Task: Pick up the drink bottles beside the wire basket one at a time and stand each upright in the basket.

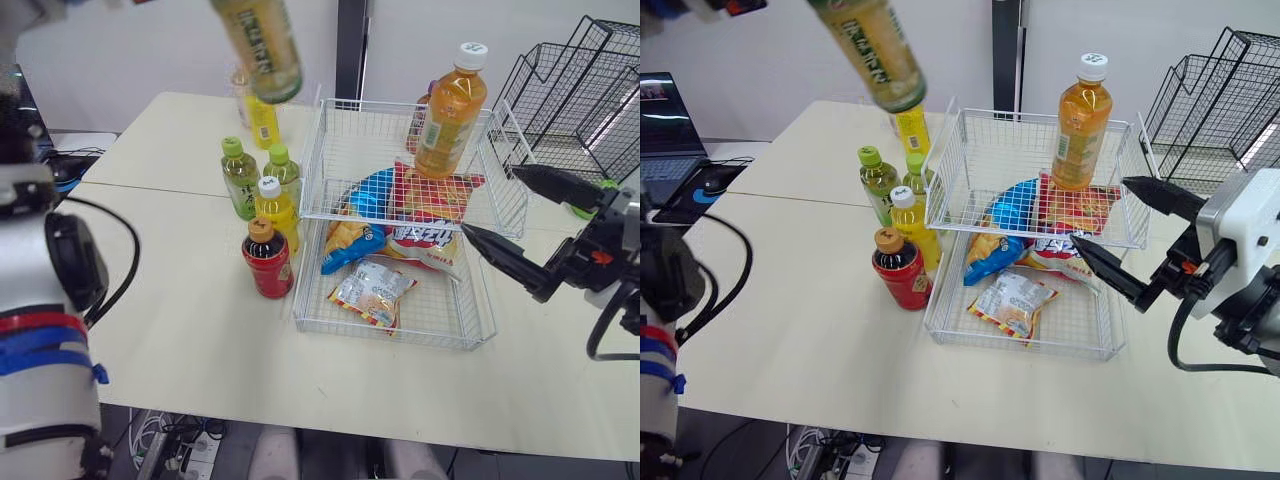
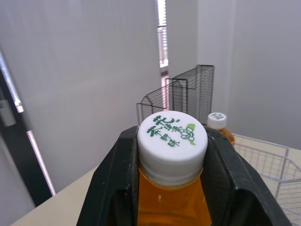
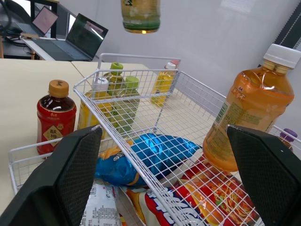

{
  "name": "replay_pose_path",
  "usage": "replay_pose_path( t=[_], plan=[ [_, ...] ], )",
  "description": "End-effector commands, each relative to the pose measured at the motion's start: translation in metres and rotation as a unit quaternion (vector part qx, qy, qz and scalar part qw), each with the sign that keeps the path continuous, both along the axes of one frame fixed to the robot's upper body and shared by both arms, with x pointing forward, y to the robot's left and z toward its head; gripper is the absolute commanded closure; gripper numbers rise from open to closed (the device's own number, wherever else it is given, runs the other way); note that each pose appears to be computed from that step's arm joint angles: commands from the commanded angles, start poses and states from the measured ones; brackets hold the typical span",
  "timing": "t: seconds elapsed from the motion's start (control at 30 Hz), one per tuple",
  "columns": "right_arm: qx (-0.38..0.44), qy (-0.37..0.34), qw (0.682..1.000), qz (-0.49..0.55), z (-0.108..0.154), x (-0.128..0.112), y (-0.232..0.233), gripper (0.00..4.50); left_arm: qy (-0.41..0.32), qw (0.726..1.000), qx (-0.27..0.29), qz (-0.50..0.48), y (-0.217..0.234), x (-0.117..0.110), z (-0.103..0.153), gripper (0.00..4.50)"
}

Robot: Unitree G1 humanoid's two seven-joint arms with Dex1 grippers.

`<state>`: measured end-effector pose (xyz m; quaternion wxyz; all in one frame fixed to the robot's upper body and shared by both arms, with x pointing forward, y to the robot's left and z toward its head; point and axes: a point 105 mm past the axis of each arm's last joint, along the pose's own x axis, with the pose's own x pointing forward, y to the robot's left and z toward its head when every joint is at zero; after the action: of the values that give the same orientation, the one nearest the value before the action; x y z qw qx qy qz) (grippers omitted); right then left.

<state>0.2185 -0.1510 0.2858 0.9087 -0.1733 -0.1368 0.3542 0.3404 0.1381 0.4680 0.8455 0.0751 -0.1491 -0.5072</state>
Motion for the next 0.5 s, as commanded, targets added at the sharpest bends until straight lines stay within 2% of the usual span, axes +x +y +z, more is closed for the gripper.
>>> replay_pose_path(
  t=[0.03,0.23,0.5],
  plan=[
    [0.005,-0.026,1.0,-0.013,0.008,-0.004,0.0,0.0,-0.045,0.999,0.01,-0.025,-0.019,-0.004,0.017,3.14],
    [0.01,-0.025,0.999,-0.025,0.009,-0.002,-0.001,0.0,-0.038,0.997,0.022,-0.06,-0.065,0.018,-0.001,3.14],
    [0.013,-0.022,0.999,-0.034,0.009,0.001,-0.006,0.0,-0.007,0.998,0.019,-0.051,-0.099,0.048,-0.035,3.14]
  ],
)
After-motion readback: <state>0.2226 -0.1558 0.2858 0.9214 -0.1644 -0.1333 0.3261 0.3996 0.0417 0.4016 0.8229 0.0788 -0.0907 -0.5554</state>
